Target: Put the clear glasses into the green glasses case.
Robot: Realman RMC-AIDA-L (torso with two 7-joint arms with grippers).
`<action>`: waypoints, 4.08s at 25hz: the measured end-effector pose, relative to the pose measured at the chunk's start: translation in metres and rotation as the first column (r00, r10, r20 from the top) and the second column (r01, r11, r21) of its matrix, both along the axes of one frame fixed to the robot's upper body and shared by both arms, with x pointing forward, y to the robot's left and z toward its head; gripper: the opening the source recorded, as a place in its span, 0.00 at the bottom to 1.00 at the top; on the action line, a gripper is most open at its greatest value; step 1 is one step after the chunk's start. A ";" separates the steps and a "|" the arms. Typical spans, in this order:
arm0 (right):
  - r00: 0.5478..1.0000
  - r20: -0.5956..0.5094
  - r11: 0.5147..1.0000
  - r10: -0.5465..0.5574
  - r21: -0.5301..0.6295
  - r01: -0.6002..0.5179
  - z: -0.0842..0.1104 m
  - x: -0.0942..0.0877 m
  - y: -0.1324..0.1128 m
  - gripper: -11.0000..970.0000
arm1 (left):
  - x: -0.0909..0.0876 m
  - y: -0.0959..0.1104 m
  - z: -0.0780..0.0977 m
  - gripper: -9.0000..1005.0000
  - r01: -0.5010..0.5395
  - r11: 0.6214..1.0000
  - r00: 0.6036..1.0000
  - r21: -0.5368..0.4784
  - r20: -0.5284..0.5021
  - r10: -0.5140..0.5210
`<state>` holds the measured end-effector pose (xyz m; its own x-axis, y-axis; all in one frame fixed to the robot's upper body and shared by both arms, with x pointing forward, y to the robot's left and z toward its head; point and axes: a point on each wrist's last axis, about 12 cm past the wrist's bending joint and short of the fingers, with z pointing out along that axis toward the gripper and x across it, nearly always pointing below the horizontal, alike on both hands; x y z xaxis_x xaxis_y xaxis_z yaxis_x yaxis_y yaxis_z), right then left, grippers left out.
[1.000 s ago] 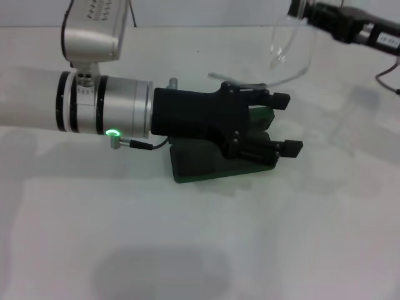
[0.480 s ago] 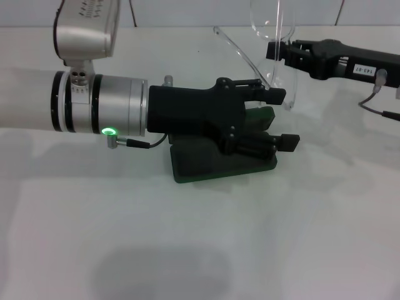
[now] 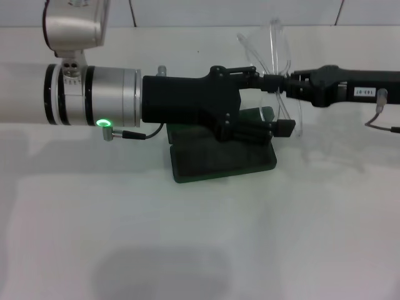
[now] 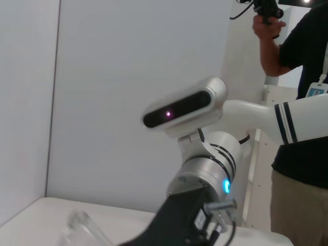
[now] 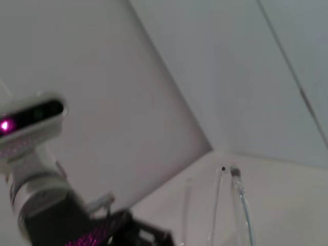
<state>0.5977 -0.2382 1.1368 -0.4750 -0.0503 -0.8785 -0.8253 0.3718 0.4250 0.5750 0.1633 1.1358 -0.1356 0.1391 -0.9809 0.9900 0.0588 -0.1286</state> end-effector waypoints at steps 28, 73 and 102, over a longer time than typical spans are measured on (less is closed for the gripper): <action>0.910 0.322 0.908 0.262 -0.402 -0.119 0.052 0.003 0.015 0.22 | -0.007 0.096 0.016 0.87 -0.343 0.917 0.935 -0.204 0.023 0.355; 0.687 0.354 0.476 0.635 -0.880 0.014 -0.010 -0.019 0.140 0.26 | -0.015 0.135 -0.006 0.87 -0.531 0.817 0.842 -0.225 -0.035 0.538; 0.684 0.406 0.544 0.606 -0.839 0.015 -0.015 -0.031 0.145 0.34 | -0.007 0.129 -0.003 0.87 -0.526 0.826 0.845 -0.203 -0.021 0.534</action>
<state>0.5670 -0.0932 1.1223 0.3153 -0.8248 -0.4694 -0.8687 -0.0516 -0.4926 0.5684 0.2925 1.1323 -0.0990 -0.1366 -0.9857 0.8177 0.5534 -0.1588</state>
